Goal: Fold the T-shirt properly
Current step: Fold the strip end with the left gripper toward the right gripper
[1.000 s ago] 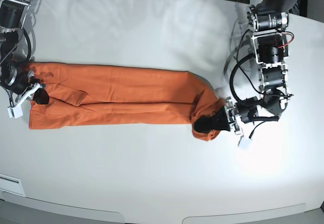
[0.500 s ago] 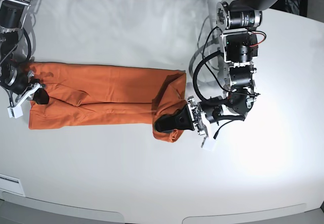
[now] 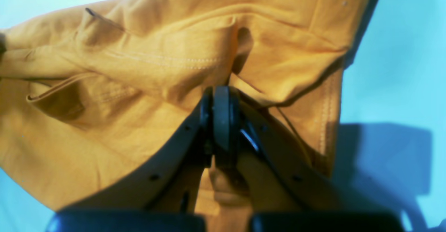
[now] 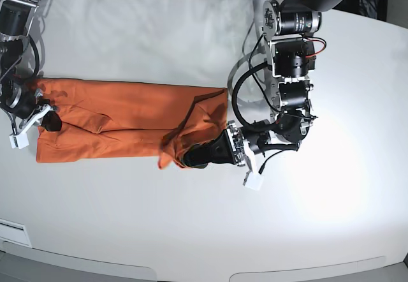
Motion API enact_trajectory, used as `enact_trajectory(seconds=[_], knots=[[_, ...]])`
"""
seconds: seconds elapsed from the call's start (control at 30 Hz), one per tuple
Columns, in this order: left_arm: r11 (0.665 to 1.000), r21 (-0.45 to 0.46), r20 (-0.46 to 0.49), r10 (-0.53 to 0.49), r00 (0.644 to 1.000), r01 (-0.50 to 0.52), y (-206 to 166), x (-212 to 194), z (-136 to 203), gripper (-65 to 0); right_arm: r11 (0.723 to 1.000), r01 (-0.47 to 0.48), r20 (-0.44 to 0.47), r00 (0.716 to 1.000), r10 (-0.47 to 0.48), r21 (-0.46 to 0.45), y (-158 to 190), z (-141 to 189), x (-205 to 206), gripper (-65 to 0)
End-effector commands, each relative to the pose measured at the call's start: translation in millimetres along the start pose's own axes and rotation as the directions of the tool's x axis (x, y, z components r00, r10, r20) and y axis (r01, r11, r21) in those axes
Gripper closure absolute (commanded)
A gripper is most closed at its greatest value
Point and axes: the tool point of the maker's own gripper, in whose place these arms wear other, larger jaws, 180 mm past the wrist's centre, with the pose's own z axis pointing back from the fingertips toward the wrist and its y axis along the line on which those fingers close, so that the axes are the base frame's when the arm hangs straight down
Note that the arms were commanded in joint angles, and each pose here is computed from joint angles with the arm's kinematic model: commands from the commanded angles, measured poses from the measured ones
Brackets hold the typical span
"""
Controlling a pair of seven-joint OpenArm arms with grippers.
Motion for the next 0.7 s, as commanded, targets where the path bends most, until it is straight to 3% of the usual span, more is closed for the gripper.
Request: enact_trajectory(seconds=[0.0,0.23,0.37,0.6,0.67], knots=[[0.999,-0.025,0.010,-0.036,0.999,0.036,-10.3,12.1,-5.3,-43.9,1.000,-0.024,-0.018,1.000,0.023,-0.020,-6.1,6.2,4.1,0.0],[1.000,-0.011,0.004,-0.016,1.000,0.016,-4.5,2.4,-2.2,-43.9,1.000,-0.024,-0.018,1.000,0.023,-0.020,-6.1,6.2,3.9,0.0],[0.999,0.023,-0.031,-0.036,0.999,0.037,1.2,-1.8,-2.5,-37.8,1.000,-0.024,-0.018,1.000,0.023,-0.020,-6.0,6.2,3.9,0.0],[0.999,-0.019,-0.018,-0.029,0.999,0.029,-6.4,-1.6,-11.3,-36.2,1.000,-0.024,-0.018,1.000,0.023,-0.020,-6.1,6.2,3.9,0.0],[0.999,-0.049,-0.010,0.012,1.000,-0.013,-11.9,-1.4,-16.5,-36.2,1.000,-0.024,-0.018,1.000,0.023,-0.020,-6.0,6.2,4.0,0.0]])
